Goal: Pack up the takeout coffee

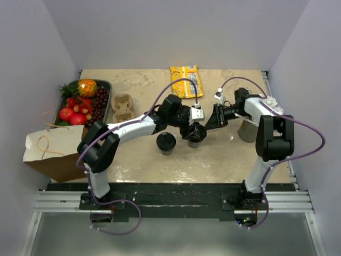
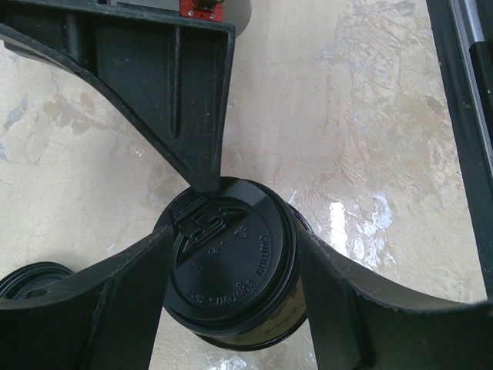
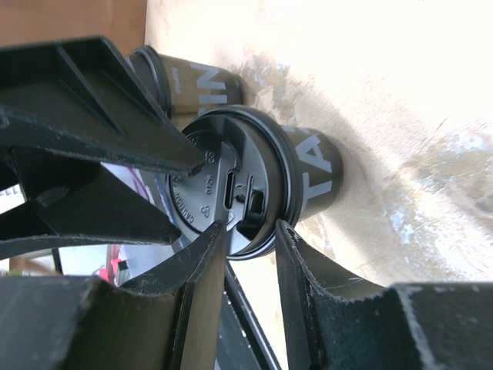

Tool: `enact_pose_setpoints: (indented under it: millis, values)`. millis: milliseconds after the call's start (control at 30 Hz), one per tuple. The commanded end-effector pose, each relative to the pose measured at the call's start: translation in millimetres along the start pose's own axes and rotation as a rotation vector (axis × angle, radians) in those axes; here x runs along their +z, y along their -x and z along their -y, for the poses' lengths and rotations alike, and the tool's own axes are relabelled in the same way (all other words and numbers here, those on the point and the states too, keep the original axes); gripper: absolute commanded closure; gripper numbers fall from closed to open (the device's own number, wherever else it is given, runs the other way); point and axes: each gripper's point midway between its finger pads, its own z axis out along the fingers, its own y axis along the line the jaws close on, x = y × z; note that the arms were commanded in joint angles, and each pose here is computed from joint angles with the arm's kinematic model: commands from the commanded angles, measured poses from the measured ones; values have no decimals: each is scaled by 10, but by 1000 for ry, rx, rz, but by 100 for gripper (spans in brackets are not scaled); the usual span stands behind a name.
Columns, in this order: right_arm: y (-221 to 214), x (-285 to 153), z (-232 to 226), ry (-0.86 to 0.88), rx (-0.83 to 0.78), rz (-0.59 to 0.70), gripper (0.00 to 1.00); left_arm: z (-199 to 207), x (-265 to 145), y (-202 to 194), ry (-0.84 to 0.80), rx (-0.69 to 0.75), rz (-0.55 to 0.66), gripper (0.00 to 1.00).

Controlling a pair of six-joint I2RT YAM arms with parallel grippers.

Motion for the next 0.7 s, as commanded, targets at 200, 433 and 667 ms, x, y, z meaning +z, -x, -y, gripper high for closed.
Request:
enact_pose_setpoints:
  millis: [200, 433, 667]
  values:
    - [251, 28, -105, -21, -84, 41, 64, 168, -151, 154, -36, 27, 30, 31]
    - [206, 96, -172, -6, -95, 21, 64, 204, -192, 167, -40, 34, 32, 32]
    - [196, 111, -249, 3, -114, 16, 64, 285, -235, 72, -56, 10, -1, 34]
